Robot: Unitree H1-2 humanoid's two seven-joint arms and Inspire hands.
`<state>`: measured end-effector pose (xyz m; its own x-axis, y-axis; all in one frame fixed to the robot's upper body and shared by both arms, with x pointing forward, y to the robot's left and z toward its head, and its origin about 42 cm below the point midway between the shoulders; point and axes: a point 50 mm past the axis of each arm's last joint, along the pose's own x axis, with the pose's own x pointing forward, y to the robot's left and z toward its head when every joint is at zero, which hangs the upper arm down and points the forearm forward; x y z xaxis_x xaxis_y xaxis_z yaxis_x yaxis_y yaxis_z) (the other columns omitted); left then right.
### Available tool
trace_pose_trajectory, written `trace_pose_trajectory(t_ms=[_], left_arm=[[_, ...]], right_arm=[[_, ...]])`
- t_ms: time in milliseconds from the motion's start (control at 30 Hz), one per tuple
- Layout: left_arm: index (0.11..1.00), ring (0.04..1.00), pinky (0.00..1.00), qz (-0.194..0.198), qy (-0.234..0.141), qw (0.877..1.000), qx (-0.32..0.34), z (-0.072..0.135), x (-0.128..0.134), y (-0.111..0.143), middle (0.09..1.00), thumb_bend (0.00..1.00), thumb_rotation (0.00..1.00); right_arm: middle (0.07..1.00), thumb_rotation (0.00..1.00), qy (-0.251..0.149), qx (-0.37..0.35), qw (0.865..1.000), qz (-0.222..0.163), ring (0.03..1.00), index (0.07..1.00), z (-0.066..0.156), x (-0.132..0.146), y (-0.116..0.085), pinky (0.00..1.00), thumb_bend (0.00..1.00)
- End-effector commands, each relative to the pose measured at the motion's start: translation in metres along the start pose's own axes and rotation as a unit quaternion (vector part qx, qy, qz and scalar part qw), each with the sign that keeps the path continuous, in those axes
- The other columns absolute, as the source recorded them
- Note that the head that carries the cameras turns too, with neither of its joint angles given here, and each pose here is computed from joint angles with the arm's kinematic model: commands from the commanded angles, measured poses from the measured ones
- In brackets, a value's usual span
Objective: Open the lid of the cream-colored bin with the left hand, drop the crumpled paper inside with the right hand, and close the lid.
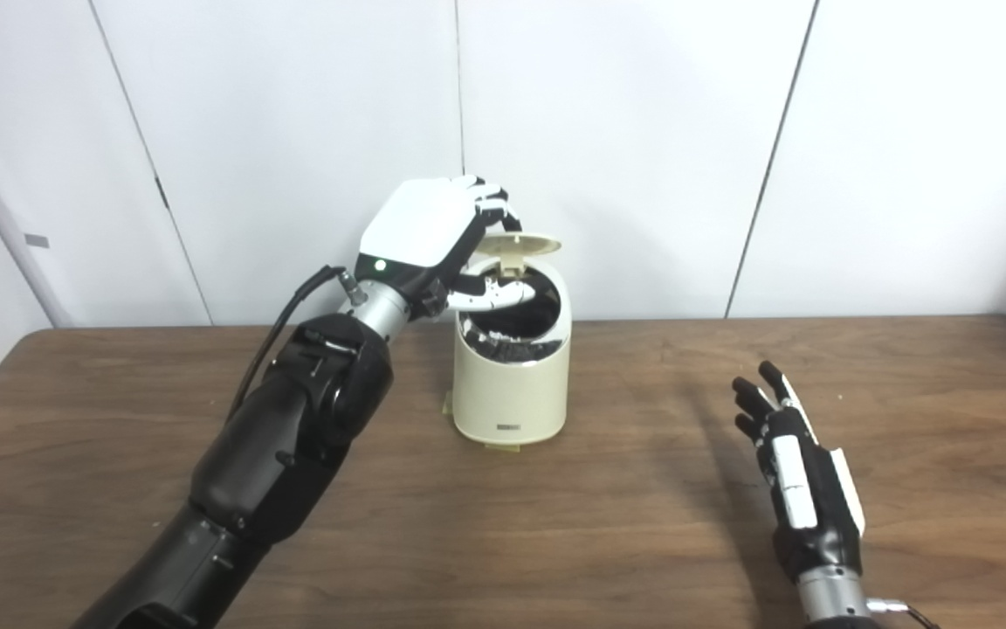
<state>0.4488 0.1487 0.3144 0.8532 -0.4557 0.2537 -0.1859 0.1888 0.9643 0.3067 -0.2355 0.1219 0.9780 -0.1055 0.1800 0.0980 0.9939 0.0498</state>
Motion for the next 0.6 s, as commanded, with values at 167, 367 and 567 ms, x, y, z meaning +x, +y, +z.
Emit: trace_pose_trajectory(t_ms=[167, 367, 567], left_arm=[[0.737, 0.925, 0.87, 0.031, -0.02, 0.999, 0.013, 0.003, 0.012, 0.032, 0.876, 0.63, 0.74], [0.718, 0.925, 0.85, 0.023, -0.024, 0.999, 0.009, 0.002, 0.006, 0.029, 0.883, 0.64, 0.76], [0.696, 0.931, 0.84, 0.01, -0.028, 1.0, 0.0, 0.001, -0.005, 0.024, 0.878, 0.65, 0.75]], right_arm=[[0.885, 0.9, 0.01, 0.016, 1.0, -0.004, 0.921, 0.949, -0.012, -0.006, 0.006, 0.91, 0.56], [0.886, 0.9, 0.012, 0.013, 1.0, -0.007, 0.922, 0.953, -0.012, -0.005, 0.005, 0.91, 0.56], [0.875, 0.88, 0.021, 0.024, 0.999, -0.019, 0.917, 0.931, -0.008, -0.004, 0.006, 0.9, 0.57]])
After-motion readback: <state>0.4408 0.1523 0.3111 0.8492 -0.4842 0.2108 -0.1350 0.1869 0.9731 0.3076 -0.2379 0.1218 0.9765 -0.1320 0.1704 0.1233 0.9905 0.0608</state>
